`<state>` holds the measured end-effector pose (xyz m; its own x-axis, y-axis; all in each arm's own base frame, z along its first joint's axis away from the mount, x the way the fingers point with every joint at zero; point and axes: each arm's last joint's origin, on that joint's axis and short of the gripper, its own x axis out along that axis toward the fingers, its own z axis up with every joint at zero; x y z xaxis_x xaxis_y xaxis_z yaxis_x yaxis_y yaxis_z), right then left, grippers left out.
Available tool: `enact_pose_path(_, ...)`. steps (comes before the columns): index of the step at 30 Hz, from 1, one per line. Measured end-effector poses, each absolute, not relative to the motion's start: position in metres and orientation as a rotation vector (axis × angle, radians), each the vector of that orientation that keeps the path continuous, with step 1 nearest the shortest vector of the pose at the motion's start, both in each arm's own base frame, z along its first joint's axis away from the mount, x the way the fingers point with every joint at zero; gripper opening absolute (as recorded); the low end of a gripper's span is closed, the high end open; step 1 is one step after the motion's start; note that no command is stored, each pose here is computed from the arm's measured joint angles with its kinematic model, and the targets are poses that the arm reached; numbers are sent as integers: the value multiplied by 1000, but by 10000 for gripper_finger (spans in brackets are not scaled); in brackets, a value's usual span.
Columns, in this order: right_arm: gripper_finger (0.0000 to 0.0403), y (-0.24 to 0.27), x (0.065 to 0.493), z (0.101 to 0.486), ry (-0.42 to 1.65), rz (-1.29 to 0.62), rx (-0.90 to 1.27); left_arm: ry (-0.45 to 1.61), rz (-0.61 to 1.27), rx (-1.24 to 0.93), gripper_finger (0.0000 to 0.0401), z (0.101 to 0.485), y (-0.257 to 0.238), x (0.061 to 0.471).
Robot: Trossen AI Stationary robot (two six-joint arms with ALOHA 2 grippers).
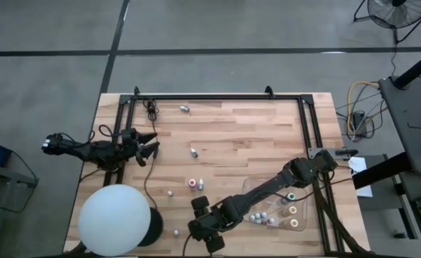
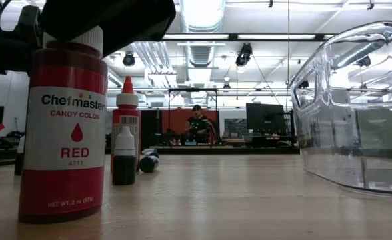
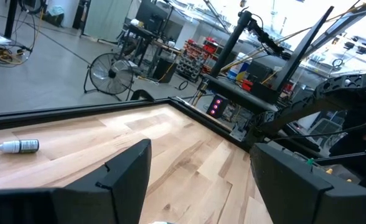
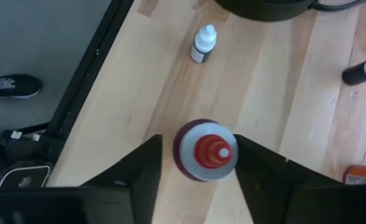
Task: Pick & Place food coloring
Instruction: Put the bottom center red food color into the transparent bin
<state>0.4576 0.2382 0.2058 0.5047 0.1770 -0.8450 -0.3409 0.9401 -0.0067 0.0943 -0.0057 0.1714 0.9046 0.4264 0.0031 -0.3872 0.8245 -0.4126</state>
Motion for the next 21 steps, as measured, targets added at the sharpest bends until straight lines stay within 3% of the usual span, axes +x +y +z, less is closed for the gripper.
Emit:
enact_pose_path(9,108,239,460,205,964,319,-171,-97,433,-417,245,171,-6,94)
enact_pose_path(21,109,228,448,225,1094,293,-208,-96,433,-418,245,171,-6,94)
